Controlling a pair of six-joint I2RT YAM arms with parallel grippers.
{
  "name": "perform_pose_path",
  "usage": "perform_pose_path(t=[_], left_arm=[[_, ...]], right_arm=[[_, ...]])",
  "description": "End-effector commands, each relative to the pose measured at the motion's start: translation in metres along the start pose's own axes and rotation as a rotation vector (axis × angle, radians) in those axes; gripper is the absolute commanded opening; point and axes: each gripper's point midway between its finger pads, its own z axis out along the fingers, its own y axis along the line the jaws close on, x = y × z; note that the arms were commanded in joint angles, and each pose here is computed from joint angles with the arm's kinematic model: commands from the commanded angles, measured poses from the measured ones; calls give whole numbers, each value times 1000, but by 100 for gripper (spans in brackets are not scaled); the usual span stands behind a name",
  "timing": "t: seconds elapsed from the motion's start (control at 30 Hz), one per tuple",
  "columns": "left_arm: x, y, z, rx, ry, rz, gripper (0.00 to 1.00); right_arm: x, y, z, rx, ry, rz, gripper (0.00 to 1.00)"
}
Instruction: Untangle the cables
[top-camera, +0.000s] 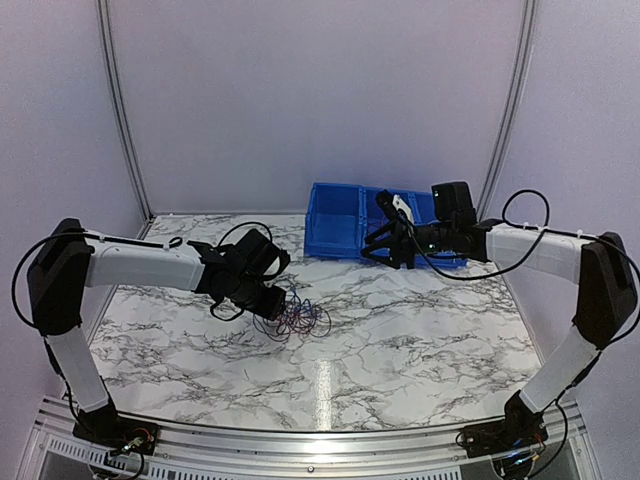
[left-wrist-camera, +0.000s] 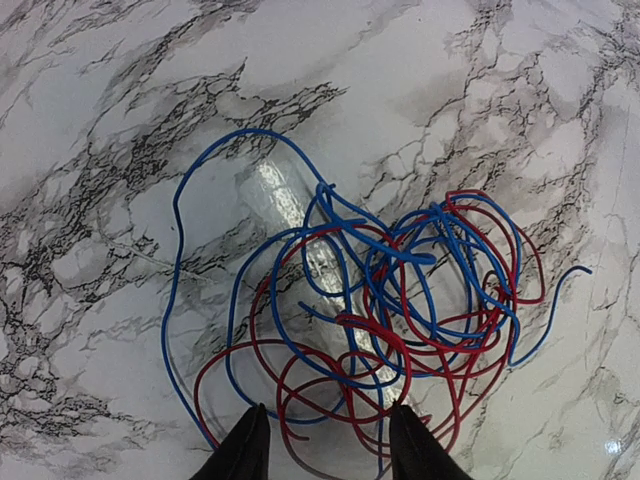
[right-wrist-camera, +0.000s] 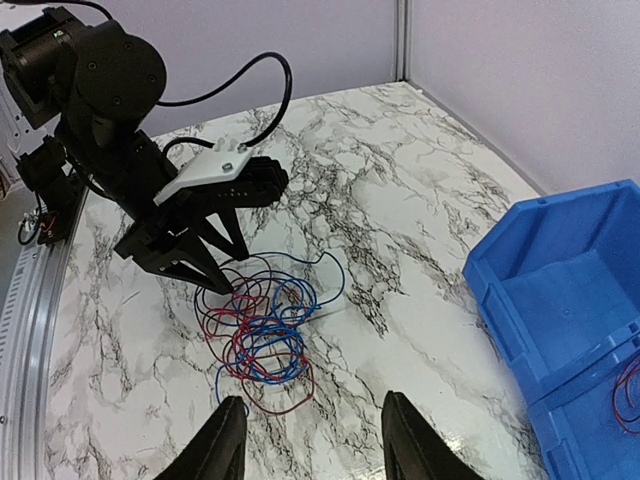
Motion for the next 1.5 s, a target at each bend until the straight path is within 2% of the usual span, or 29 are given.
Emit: perform_pose_path(t=[0.0, 0.23, 0.47, 0.73, 0.83, 1.03, 1.27, 1.47], left_arm=[[-4, -3, 3, -10, 5, 18, 41], [-7, -6, 10, -3, 8, 32, 37], [-22, -12, -10, -3, -57, 43, 49], [-16, -17, 2, 20, -26, 45, 50], [-29, -16, -8, 12, -78, 31, 50], [-62, -27, -55, 83, -289, 38, 52], [-37, -19, -20, 18, -156, 62, 49], [-30, -23, -3, 24, -104, 92, 45]], right_arm=[[-30, 7, -10, -8, -47, -72, 46], [-33, 7, -13, 5, -43, -91, 47], [-35, 8, -14, 4, -46, -103, 47], [-32, 10, -12, -11, -42, -95, 47], [-33, 11, -12, -13, -43, -99, 47], [-33, 12, -12, -21, -44, -100, 47], [-32, 14, -10, -29, -42, -98, 47], [-31, 13, -10, -26, -37, -98, 47]])
